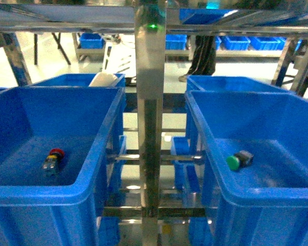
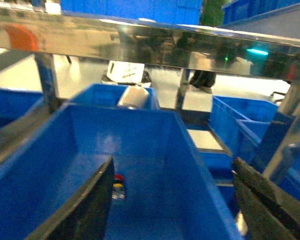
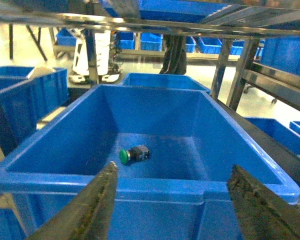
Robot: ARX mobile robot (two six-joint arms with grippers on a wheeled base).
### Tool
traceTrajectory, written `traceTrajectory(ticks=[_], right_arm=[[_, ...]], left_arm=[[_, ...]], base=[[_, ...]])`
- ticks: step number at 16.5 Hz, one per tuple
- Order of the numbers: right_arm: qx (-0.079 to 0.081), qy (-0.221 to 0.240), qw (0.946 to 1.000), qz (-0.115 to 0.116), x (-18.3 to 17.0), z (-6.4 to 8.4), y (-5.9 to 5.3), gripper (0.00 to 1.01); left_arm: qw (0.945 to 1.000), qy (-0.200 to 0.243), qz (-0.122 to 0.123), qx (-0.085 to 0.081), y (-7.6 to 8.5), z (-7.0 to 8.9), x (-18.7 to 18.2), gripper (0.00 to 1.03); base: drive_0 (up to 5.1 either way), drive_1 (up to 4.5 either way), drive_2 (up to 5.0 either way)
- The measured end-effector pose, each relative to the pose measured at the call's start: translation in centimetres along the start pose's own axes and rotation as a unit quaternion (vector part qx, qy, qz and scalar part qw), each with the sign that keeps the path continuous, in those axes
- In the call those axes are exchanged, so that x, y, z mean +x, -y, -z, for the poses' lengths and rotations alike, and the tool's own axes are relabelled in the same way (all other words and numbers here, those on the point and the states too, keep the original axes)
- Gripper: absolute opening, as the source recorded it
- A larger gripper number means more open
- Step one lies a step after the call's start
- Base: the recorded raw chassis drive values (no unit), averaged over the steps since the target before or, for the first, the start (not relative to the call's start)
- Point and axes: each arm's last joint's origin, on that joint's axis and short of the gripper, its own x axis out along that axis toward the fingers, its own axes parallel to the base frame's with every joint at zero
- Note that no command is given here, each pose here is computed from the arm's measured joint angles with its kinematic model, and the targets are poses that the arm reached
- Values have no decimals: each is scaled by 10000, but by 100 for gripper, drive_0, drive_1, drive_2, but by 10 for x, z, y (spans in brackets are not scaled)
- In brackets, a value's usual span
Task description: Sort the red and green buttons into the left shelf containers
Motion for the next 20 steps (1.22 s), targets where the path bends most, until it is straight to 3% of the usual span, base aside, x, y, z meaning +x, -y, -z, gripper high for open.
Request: traceTrajectory(ticks=[2, 5, 8, 9, 11, 16, 19, 20], right_arm=[[56, 204, 9996, -173, 0, -4, -8, 44], [110, 358, 9993, -25, 0, -7, -6, 3], [112, 430, 9990, -23, 0, -9, -6, 2], [114, 436, 9990, -22, 0, -10, -6, 2], [114, 474, 9988, -22, -1, -11, -6, 2], [114, 480, 9988, -20, -1, -14, -6, 2], [114, 484, 9988, -26, -1, -14, -6, 2], [114, 483, 9988, -18, -1, -14, -6, 2]], left_arm=[[9996, 141, -7, 264, -9, 8, -4, 45], [9992, 90, 4, 401, -21, 26, -11, 3], [9991, 112, 49, 406, -34, 34, -17, 1], [9991, 97, -99, 402, -38, 37, -18, 1], [9991, 96, 52, 410, -36, 41, -20, 1], [9989, 217, 39, 409, -37, 48, -25, 1], [9991, -55, 57, 419, -38, 57, -33, 1], [9991, 34, 10, 415, -38, 57, -35, 1]], base=[[15, 15, 15], [0, 0, 0], [0, 0, 0], [0, 0, 0], [0, 0, 0], [0, 0, 0], [0, 0, 0], [0, 0, 0]])
